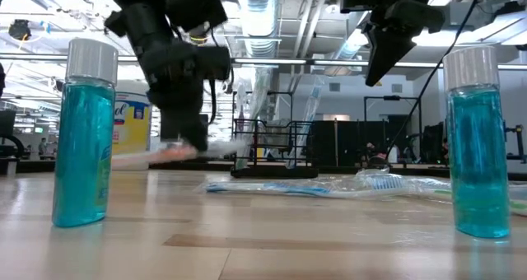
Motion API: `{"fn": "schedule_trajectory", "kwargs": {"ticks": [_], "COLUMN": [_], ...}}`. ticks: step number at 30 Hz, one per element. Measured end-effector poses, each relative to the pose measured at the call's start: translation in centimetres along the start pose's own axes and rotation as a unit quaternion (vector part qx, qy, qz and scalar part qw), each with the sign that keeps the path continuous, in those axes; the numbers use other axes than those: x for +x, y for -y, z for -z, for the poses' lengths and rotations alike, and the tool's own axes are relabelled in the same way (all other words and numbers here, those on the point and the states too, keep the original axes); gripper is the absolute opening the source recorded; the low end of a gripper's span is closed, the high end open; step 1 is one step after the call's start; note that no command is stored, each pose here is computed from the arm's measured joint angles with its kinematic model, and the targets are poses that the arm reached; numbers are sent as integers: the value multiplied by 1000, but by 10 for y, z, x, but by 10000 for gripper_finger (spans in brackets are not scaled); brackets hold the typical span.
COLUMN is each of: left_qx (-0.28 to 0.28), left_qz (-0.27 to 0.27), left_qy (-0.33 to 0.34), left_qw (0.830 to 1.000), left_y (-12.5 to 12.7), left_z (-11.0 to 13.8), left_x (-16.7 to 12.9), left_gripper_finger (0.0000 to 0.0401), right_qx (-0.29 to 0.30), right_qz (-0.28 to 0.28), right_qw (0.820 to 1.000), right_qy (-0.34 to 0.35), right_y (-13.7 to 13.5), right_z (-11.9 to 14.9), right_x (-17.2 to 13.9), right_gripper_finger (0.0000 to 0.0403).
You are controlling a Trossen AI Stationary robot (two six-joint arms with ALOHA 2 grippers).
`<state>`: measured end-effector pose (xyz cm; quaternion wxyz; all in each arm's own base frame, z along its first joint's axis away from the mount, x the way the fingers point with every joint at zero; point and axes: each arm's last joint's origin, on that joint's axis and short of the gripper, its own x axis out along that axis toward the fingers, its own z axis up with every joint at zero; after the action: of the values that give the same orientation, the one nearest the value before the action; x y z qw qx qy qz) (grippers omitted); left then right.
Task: Pick & Place toothbrushing station
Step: Put the orange toothbrush into the black mesh organizer
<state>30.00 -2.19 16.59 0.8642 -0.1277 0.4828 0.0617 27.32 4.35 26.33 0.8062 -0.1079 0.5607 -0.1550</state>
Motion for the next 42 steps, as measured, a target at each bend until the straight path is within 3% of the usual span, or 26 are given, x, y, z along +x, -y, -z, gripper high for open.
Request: {"fn": "schedule_trajectory", "kwargs": {"ticks": [10, 22, 30, 42], "left_qx": [13, 34, 33, 21], "left_qz": [-16, -36, -52, -77], "left_qy": [130, 269, 387, 509], "left_qw": [991, 962, 920, 857], "left_y": [8, 7, 0, -28], "left_z": [-15, -28, -23, -15], "left_x": [-57, -106, -123, -116], "left_gripper_finger": [3, 2, 2, 2], "right_qx": [1, 5, 6, 6], "right_qz": [0, -2, -2, -1], "right_qw": [1000, 1000, 1000, 1000], "right_qy": [1, 9, 12, 13], "right_y": [0, 0, -1, 0], "right_z": [0, -2, -3, -3], "right_x": [0, 0, 0, 0], "right_gripper_finger": [0, 0, 0, 0]}}
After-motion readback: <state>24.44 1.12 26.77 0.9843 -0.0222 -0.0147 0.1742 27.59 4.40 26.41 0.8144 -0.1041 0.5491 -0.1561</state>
